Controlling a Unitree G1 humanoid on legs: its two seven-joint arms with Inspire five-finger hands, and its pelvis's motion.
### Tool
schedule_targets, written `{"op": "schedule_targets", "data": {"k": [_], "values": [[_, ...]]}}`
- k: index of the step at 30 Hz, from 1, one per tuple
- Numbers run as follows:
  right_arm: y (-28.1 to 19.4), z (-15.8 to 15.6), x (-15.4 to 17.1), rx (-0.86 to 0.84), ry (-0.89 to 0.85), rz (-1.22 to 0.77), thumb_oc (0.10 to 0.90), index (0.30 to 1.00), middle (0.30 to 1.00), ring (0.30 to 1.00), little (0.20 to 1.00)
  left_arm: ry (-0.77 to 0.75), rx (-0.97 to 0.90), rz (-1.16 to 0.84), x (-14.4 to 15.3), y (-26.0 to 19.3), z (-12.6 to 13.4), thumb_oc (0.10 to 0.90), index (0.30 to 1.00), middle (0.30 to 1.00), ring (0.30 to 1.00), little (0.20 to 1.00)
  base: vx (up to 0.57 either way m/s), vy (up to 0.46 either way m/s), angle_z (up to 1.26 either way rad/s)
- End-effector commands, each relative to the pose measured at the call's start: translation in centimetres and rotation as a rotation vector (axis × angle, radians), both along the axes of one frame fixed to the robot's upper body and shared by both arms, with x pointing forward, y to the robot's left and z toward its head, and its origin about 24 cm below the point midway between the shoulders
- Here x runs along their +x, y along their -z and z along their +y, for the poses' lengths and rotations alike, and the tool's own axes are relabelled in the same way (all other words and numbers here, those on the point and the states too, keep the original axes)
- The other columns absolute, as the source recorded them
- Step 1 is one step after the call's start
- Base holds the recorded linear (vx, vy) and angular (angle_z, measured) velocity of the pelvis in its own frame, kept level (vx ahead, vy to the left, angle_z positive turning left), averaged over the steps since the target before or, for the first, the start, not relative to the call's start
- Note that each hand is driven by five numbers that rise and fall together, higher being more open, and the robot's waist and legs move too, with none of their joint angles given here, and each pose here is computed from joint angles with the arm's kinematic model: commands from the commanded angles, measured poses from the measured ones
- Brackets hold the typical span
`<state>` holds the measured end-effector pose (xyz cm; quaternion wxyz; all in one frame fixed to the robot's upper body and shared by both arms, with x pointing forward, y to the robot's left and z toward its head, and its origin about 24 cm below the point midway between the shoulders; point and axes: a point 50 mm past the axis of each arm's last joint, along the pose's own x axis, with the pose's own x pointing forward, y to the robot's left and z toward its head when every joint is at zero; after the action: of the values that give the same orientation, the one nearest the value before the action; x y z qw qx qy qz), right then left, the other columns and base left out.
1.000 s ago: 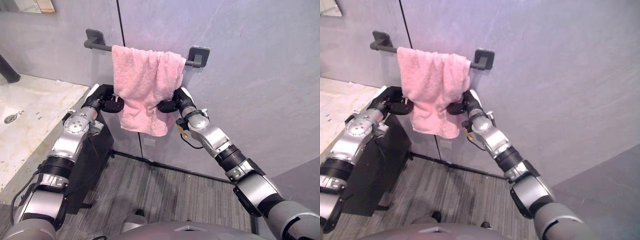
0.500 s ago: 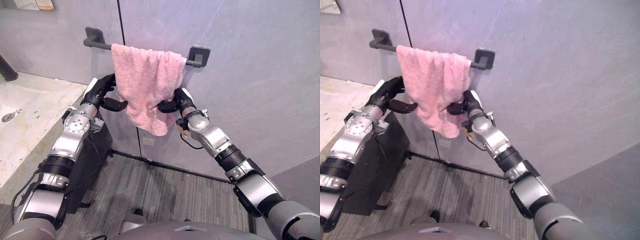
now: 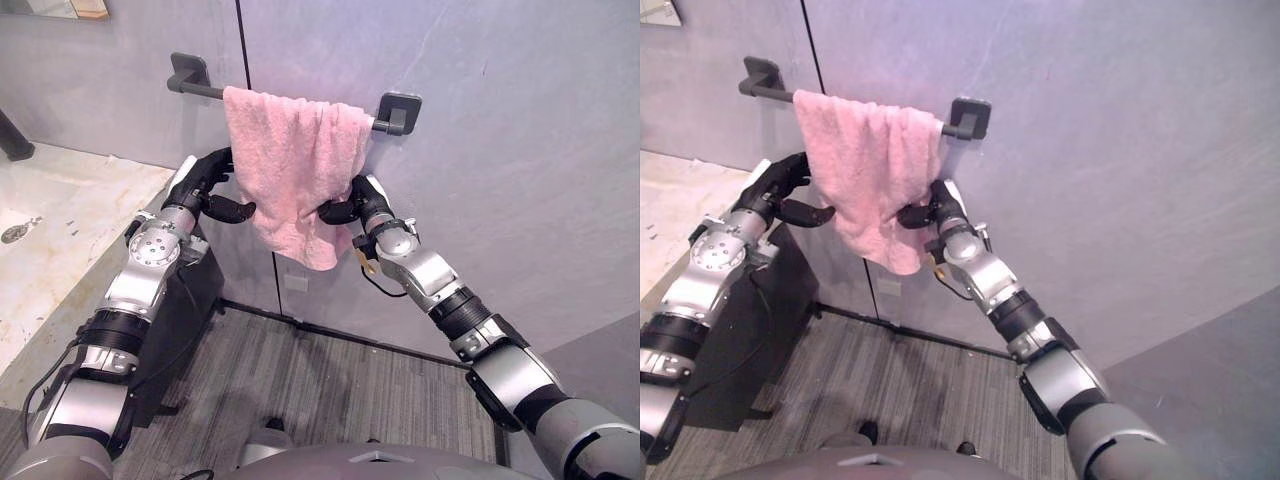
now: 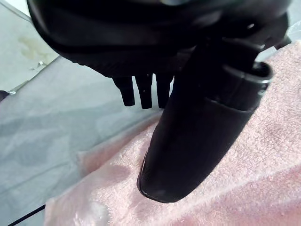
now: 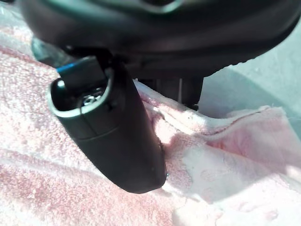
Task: Organize the bathroom.
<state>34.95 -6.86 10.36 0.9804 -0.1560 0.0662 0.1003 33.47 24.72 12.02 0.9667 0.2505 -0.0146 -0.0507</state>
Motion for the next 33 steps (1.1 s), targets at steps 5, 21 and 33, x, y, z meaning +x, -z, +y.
{"op": "schedule_targets", "data": {"k": [5,21,33], "values": [[-7.8,2.8,1.8,0.060,-0.062,-0.240,0.400,0.300,0.300,0.300,0.300,0.174,0.076,-0.156,2.7,-6.4,-2.4,0.400,0.300,0.300,0.300,0.300,0.00,0.000,0.00],[-7.8,2.5,2.0,0.047,-0.035,-0.234,0.400,0.300,0.300,0.300,0.300,0.070,0.010,-0.172,2.9,-6.5,-1.5,0.400,0.300,0.300,0.300,0.300,0.00,0.000,0.00],[-7.7,0.6,2.0,-0.011,0.036,-0.262,0.400,0.300,0.300,0.300,0.300,-0.157,-0.040,-0.139,1.0,-4.2,2.3,0.400,0.300,0.300,0.300,0.300,-0.01,0.001,0.00]]}}
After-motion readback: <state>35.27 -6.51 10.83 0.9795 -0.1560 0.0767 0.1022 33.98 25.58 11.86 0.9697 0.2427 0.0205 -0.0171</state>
